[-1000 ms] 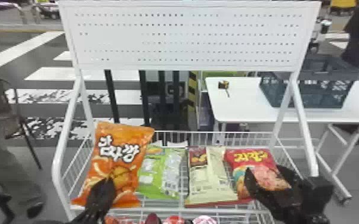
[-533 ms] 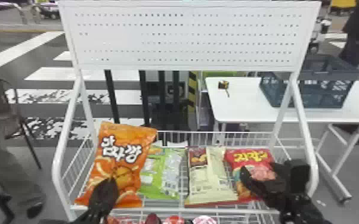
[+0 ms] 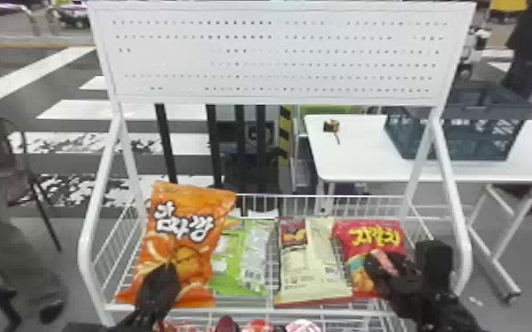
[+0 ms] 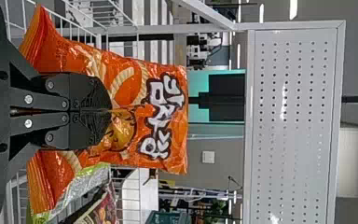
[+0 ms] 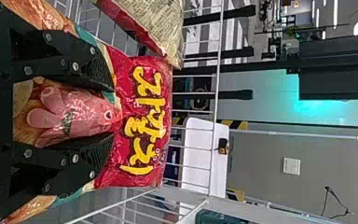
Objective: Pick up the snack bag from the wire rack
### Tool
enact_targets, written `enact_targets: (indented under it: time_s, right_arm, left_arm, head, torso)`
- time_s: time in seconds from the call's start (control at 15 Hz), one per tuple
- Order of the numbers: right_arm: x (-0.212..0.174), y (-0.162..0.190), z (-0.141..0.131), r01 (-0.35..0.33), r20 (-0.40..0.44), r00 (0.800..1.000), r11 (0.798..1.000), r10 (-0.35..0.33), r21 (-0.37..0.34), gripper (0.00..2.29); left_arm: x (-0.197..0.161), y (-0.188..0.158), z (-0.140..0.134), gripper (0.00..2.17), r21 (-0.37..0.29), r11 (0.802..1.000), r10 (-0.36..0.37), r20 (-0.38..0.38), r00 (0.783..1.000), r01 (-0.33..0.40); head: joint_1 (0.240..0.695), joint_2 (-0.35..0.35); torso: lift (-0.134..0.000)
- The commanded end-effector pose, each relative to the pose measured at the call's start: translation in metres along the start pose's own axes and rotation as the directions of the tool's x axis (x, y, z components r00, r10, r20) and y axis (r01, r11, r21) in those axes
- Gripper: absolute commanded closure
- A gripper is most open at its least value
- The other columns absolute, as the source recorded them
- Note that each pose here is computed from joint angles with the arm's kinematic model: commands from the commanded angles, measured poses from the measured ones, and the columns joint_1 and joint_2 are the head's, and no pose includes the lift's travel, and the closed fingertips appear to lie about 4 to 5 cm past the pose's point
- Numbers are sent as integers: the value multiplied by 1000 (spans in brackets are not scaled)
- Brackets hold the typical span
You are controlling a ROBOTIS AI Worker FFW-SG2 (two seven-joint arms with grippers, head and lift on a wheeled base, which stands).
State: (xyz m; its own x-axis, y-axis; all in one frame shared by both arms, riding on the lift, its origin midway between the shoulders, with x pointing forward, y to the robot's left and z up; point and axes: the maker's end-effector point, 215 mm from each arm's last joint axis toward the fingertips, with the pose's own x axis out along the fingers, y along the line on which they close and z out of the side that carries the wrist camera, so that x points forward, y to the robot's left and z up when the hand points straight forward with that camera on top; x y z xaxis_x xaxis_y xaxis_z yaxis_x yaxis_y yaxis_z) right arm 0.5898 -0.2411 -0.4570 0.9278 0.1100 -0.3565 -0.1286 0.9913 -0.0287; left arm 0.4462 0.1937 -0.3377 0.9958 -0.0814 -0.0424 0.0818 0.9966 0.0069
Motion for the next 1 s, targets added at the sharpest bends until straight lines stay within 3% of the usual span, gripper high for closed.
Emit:
enact_targets:
  time_s: [0.0, 0.4, 0.8, 0.93]
  right_arm:
    - [-4, -1, 7, 11, 11, 1000, 1000, -11, 1, 2020]
    - [-25, -6, 36, 36, 86, 996, 999, -38, 18, 2017]
    - [-79, 12, 86, -5, 209, 978, 999, -4, 45, 2020]
    - [-102, 22, 87, -29, 231, 973, 998, 16, 54, 2020]
  left_arm:
    - [0, 0, -1, 2094, 0, 1000, 0, -1, 1000, 0]
    - [-1, -1, -1, 2057, -1, 1000, -2, -3, 1000, 2]
    - [-3, -2, 0, 2057, -1, 1000, -3, -1, 1000, 3]
    - [-4, -3, 5, 2057, -2, 1000, -5, 6, 1000, 5]
  head:
    - [499, 0]
    - [499, 0]
    - [499, 0]
    - [499, 0]
  torso:
    - [0]
    - [0]
    - [0]
    - [0]
